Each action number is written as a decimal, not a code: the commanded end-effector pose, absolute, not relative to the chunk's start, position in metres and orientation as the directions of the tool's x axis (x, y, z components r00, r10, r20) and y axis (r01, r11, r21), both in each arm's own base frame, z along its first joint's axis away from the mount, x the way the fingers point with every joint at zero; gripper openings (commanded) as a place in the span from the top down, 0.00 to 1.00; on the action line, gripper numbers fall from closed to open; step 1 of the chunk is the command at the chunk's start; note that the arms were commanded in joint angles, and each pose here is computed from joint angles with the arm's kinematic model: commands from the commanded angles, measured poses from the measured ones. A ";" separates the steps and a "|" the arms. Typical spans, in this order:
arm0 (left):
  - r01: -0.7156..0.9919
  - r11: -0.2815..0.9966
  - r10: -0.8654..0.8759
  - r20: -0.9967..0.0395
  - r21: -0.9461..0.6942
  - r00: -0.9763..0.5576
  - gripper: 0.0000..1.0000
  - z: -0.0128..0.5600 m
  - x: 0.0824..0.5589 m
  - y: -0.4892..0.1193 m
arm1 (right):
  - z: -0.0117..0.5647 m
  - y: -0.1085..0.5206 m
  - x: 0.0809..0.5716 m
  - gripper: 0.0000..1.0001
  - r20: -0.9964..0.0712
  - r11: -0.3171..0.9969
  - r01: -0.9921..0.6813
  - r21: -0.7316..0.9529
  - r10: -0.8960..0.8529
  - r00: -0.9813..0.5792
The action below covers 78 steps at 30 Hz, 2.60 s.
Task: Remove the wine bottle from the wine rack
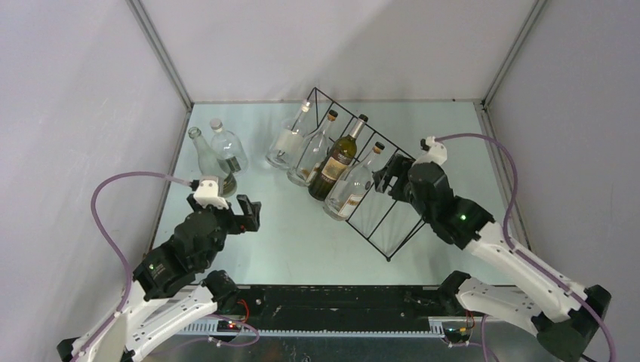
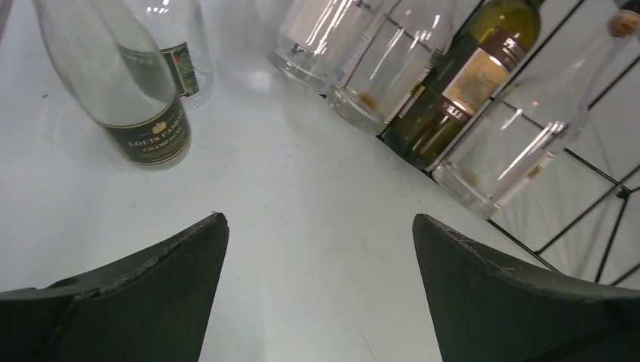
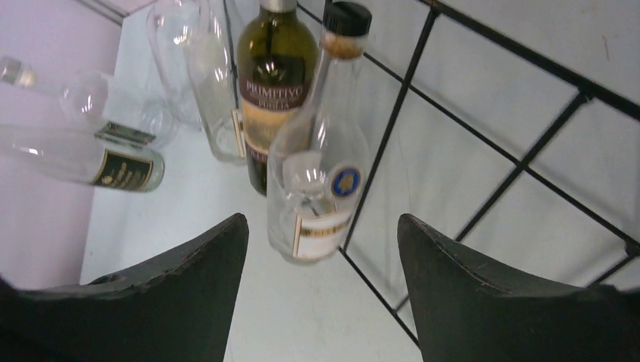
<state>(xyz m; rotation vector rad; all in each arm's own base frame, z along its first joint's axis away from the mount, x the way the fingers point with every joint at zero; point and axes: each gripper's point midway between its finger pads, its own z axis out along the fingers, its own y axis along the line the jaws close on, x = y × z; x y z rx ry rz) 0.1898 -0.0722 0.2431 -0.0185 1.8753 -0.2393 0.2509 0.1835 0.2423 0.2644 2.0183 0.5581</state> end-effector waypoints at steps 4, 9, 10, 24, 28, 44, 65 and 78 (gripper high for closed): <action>0.236 0.957 -0.094 -0.948 -0.171 -0.305 0.00 0.256 0.173 -0.078 | 0.268 0.216 0.298 0.25 -0.738 0.794 -0.124 0.595 0.479 -0.476; 0.275 0.944 -0.105 -0.954 -0.185 -0.280 0.00 0.255 0.171 -0.082 | 0.266 0.218 0.321 0.25 -0.737 0.796 -0.087 0.599 0.506 -0.447; 0.266 0.946 -0.106 -0.954 -0.184 -0.281 0.00 0.254 0.172 -0.081 | 0.264 0.217 0.324 0.26 -0.737 0.799 -0.071 0.597 0.512 -0.441; 0.214 0.949 -0.178 -0.955 -0.230 -0.236 0.00 0.260 0.167 -0.065 | 0.233 0.213 0.355 0.32 -0.745 0.831 0.062 0.553 0.526 -0.411; 0.218 0.952 -0.158 -0.954 -0.216 -0.254 0.00 0.257 0.169 -0.068 | 0.229 0.212 0.361 0.33 -0.753 0.838 0.082 0.540 0.524 -0.398; 0.223 0.951 -0.152 -0.953 -0.213 -0.261 0.00 0.255 0.170 -0.070 | 0.207 0.215 0.398 0.38 -0.757 0.839 0.131 0.527 0.535 -0.375; 0.214 0.954 -0.150 -0.953 -0.209 -0.264 0.00 0.255 0.171 -0.070 | 0.237 0.220 0.393 0.87 -0.790 0.855 0.046 0.517 0.497 -0.358; 0.189 0.955 -0.180 -0.955 -0.227 -0.237 0.00 0.260 0.169 -0.061 | 0.288 0.255 0.344 1.00 -0.909 0.919 -0.128 0.374 0.335 -0.249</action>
